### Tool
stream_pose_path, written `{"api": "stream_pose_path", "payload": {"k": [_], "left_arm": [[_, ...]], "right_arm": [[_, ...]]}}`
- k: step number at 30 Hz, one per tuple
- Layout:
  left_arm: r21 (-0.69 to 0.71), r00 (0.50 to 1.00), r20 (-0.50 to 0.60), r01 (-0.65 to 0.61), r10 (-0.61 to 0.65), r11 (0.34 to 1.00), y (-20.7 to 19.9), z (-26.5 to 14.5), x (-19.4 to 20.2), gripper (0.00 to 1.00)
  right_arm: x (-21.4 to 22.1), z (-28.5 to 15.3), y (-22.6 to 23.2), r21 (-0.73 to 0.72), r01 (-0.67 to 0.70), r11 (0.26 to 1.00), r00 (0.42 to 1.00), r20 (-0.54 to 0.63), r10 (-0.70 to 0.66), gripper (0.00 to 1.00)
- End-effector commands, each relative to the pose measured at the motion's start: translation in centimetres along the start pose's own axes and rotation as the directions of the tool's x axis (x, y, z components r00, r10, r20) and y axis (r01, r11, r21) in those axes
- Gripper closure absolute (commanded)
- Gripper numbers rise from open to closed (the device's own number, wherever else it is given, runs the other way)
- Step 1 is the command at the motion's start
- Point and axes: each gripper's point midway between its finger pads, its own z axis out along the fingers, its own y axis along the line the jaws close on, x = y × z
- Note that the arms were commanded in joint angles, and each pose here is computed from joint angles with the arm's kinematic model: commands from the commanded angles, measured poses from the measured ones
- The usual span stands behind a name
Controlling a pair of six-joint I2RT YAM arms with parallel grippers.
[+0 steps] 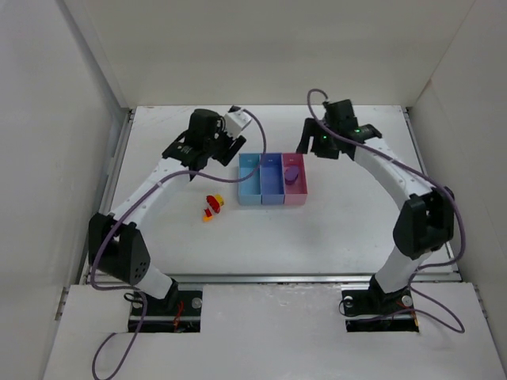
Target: Sort the legos into containers by color
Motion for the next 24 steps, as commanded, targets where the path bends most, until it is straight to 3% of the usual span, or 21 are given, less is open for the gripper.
{"api": "stream_pose_path", "payload": {"k": [1, 6, 9, 14, 18, 24], "left_arm": [[0.074, 0.994, 0.11, -0.024, 0.016, 0.997, -1.8, 0.3, -5.8, 1.0], [0.213, 0.984, 0.178, -0.061, 0.023, 0.975, -6.5, 2.6, -12.0, 1.0], [0.329, 0.988, 0.157, -0.051, -0.002, 0.943, -11.2, 4.9, -12.6, 1.0], [0.416, 0.984, 0.173, -0.032, -0.045, 0.909, -14.6, 8.0, -14.6, 1.0], [0.491, 0.99, 0.138, -0.084, 0.017, 0.867, -19.3, 9.0, -13.4, 1.0], [0.451, 0.989, 0.076, -0.146, 0.125, 0.88, -20.8, 11.4, -9.6, 1.0]], "right_arm": [[-6.6, -7.4, -0.1, -0.084, -0.057, 0.995, 0.971, 0.228, 0.075, 0.22], [-6.8, -8.8, -6.5, -0.016, -0.154, 0.988, 0.953, 0.262, 0.153, 0.2], [-5.8, -9.6, -10.1, 0.023, -0.221, 0.975, 0.941, 0.267, 0.207, 0.2], [-5.3, -10.6, -12.6, 0.007, -0.271, 0.963, 0.917, 0.306, 0.255, 0.2], [-4.7, -10.2, -13.5, 0.037, -0.254, 0.966, 0.926, 0.297, 0.233, 0.2], [-4.5, -10.0, -14.2, 0.039, -0.257, 0.966, 0.925, 0.3, 0.234, 0.2]]}}
